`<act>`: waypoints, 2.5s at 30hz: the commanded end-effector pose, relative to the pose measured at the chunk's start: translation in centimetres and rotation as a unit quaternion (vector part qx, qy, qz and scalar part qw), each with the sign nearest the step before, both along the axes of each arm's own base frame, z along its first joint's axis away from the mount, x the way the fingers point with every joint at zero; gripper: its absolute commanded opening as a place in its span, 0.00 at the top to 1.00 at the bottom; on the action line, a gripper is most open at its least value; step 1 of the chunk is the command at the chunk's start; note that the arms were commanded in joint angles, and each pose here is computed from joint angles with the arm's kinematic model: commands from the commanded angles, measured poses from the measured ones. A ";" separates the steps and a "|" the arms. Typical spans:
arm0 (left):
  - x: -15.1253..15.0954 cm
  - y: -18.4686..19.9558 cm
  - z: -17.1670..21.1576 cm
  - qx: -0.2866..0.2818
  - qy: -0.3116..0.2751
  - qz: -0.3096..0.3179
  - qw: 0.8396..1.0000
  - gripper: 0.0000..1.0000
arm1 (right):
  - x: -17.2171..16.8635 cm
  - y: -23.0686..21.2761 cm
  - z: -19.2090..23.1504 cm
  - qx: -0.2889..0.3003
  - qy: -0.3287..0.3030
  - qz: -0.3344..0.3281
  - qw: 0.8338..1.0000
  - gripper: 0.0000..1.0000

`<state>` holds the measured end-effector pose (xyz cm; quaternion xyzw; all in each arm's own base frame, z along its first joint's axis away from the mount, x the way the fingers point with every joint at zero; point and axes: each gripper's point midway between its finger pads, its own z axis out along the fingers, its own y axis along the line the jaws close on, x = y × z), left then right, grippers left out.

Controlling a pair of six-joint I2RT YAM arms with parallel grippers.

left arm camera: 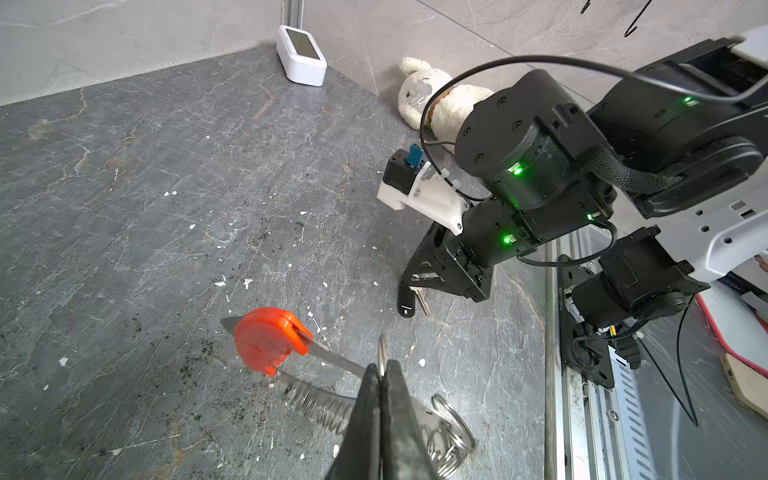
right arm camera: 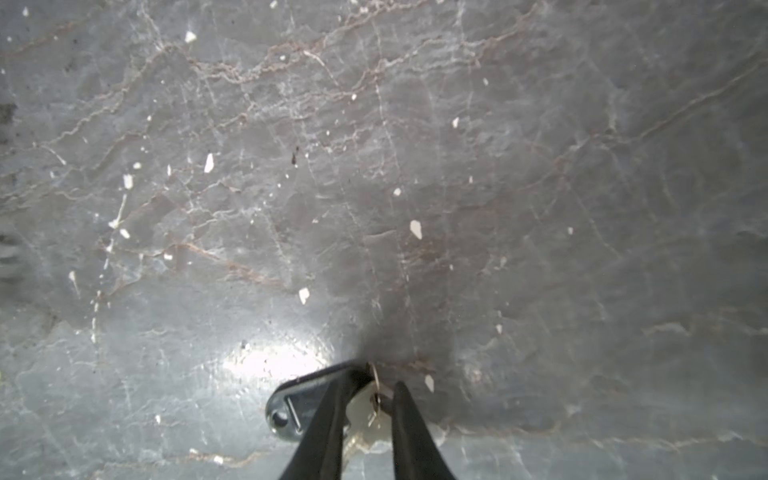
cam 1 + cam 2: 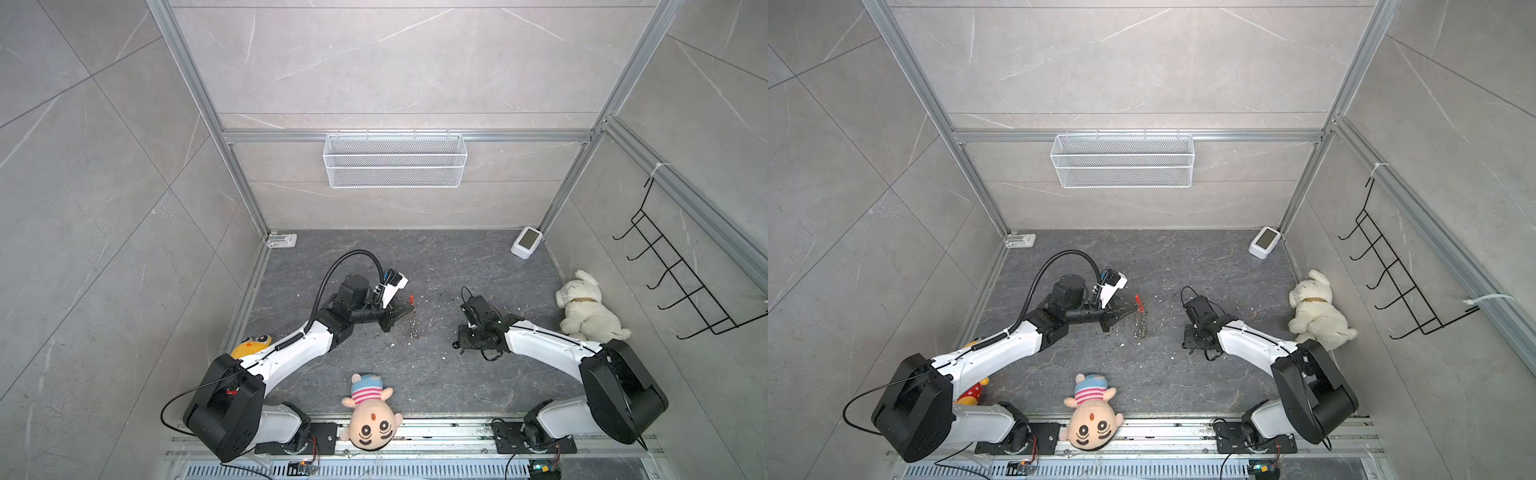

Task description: Put the keys on the keyring

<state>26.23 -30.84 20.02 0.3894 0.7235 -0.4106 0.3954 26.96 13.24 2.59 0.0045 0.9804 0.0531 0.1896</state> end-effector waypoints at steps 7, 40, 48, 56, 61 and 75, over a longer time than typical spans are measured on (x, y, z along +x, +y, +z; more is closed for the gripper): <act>0.2 -0.8 3.6 -0.028 -0.043 -0.017 0.999 1.00 | 0.5 0.4 0.0 0.001 0.004 0.010 1.000 0.82; -5.4 -0.9 9.4 -0.078 -0.267 -0.180 0.943 1.00 | -5.2 11.1 25.4 0.298 -0.214 0.381 0.849 1.00; -5.5 -0.9 9.7 -0.070 -0.271 -0.186 0.942 1.00 | -6.4 11.9 26.8 0.329 -0.207 0.413 0.824 1.00; -5.4 -1.4 10.1 -0.081 -0.260 -0.198 0.942 1.00 | -6.1 12.9 26.5 0.340 -0.189 0.420 0.820 1.00; -5.4 -1.6 9.8 -0.082 -0.256 -0.198 0.943 1.00 | -5.1 13.8 26.7 0.349 -0.197 0.416 0.816 1.00; -5.2 -1.9 9.1 -0.079 -0.245 -0.199 0.946 1.00 | -4.3 14.9 27.3 0.357 -0.197 0.416 0.813 1.00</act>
